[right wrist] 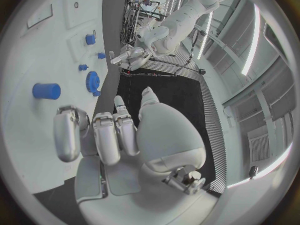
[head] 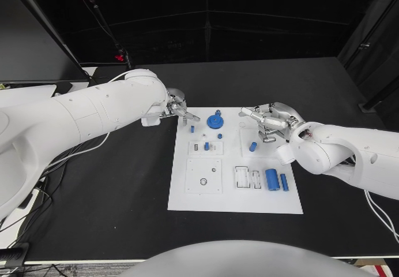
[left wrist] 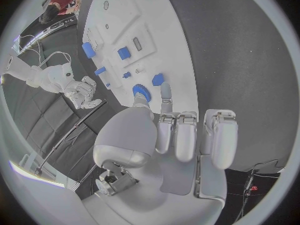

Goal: Assemble the parts on the task board

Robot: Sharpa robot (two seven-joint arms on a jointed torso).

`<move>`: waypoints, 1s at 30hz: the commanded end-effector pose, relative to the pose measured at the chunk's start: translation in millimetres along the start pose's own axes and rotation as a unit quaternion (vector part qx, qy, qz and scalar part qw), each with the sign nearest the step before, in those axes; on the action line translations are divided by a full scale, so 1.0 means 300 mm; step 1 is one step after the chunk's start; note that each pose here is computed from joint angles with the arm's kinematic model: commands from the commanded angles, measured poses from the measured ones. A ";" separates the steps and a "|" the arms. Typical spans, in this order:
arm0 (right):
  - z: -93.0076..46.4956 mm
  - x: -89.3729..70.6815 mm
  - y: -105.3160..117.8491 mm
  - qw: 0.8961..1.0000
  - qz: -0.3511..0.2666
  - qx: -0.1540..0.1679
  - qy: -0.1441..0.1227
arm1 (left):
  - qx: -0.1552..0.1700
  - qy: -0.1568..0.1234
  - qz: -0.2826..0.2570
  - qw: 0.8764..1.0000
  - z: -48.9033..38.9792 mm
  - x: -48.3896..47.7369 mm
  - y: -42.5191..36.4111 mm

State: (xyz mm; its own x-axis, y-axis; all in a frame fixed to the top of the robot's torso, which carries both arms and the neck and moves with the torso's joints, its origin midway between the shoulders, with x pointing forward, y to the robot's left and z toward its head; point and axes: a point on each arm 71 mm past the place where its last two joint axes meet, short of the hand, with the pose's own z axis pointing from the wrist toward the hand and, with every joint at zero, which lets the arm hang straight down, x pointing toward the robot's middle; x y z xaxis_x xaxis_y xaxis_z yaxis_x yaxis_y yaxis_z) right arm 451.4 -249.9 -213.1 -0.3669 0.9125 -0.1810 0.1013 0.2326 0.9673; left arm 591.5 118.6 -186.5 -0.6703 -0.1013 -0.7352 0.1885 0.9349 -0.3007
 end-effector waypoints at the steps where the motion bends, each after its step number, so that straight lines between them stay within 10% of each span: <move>1: 0.001 0.005 0.005 1.000 0.001 -0.004 0.003 | -0.033 0.014 0.007 0.999 0.001 0.005 0.010; 30: 0.003 0.014 0.008 1.000 0.002 -0.005 0.005 | -0.048 0.031 0.015 0.998 0.020 0.034 -0.026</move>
State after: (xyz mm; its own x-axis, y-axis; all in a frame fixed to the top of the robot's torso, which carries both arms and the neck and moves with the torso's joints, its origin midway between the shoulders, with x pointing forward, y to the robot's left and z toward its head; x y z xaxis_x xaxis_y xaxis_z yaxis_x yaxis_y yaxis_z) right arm 451.2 -246.9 -212.9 -0.3722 0.9108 -0.1785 0.1000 0.2306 0.9679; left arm 587.7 108.5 -195.6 -0.7060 -0.0626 -0.7054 0.1470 0.9614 -0.2325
